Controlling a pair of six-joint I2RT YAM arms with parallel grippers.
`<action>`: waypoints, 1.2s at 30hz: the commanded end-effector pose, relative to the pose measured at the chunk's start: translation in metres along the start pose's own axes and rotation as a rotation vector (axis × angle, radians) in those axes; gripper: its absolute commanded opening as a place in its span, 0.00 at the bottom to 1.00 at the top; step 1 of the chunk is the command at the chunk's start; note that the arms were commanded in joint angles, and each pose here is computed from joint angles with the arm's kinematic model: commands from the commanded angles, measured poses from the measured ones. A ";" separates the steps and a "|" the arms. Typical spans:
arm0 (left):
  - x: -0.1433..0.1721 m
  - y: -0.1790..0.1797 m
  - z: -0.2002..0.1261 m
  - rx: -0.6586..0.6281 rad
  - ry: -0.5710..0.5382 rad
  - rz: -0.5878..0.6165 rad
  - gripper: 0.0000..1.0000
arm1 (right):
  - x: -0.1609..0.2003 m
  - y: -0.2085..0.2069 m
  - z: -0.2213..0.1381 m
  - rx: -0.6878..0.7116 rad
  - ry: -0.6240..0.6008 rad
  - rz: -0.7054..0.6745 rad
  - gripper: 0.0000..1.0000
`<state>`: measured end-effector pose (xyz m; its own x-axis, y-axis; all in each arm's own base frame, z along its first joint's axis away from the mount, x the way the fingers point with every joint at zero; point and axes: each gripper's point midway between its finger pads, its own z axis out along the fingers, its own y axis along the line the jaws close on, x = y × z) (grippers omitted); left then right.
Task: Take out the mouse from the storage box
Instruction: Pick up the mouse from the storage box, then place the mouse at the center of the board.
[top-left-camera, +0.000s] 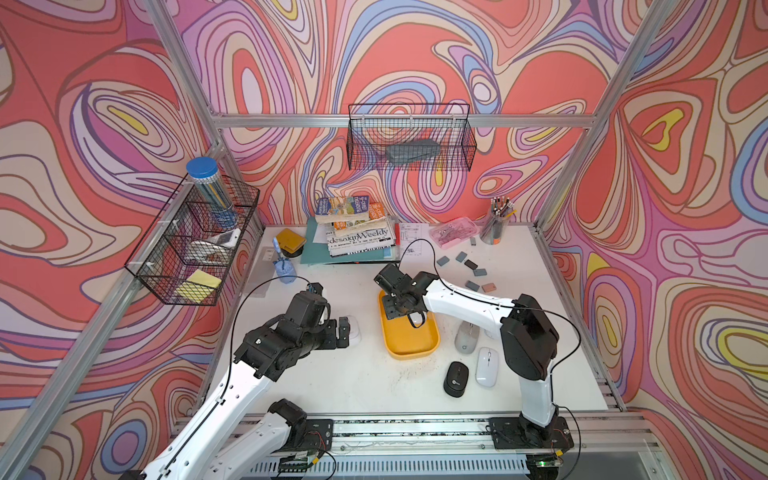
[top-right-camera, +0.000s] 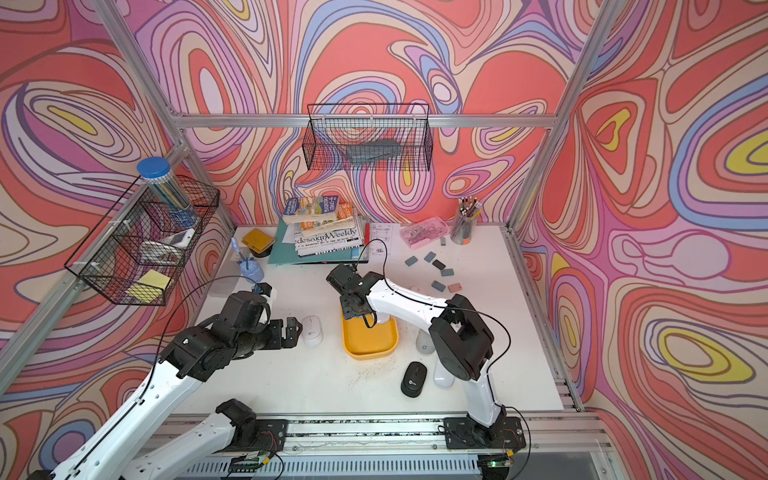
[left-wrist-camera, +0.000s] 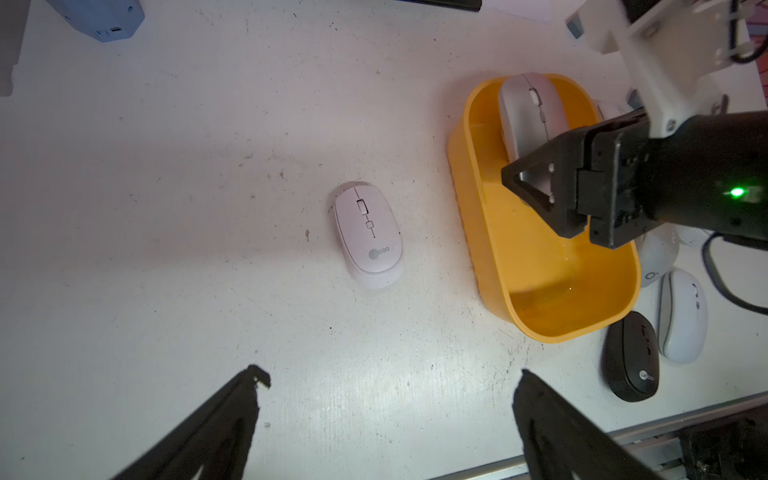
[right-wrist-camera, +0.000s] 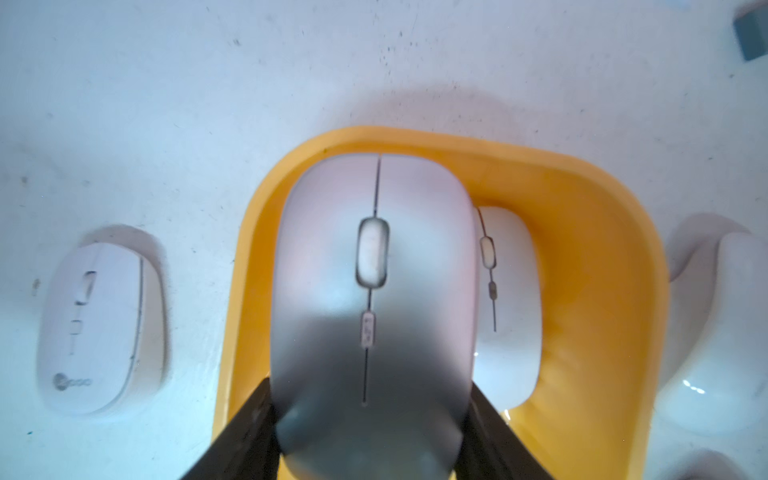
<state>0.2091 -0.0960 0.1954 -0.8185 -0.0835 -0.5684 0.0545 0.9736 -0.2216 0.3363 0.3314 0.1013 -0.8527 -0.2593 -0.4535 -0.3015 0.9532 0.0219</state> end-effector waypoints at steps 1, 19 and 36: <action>0.004 0.005 0.000 -0.019 0.008 -0.002 0.99 | -0.007 -0.005 -0.011 0.017 -0.036 0.012 0.48; -0.008 0.017 -0.015 -0.068 -0.090 -0.028 0.99 | -0.042 0.030 -0.016 -0.090 -0.064 -0.014 0.46; -0.005 0.013 -0.014 -0.041 -0.078 -0.020 0.99 | -0.060 0.112 0.081 -0.271 0.078 -0.054 0.46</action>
<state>0.2094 -0.0808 0.2100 -0.7622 -0.1237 -0.6354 0.0115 0.9788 -0.2044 0.3941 0.4629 0.0585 -0.8572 -0.3142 -0.4081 -0.4276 0.8758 0.2240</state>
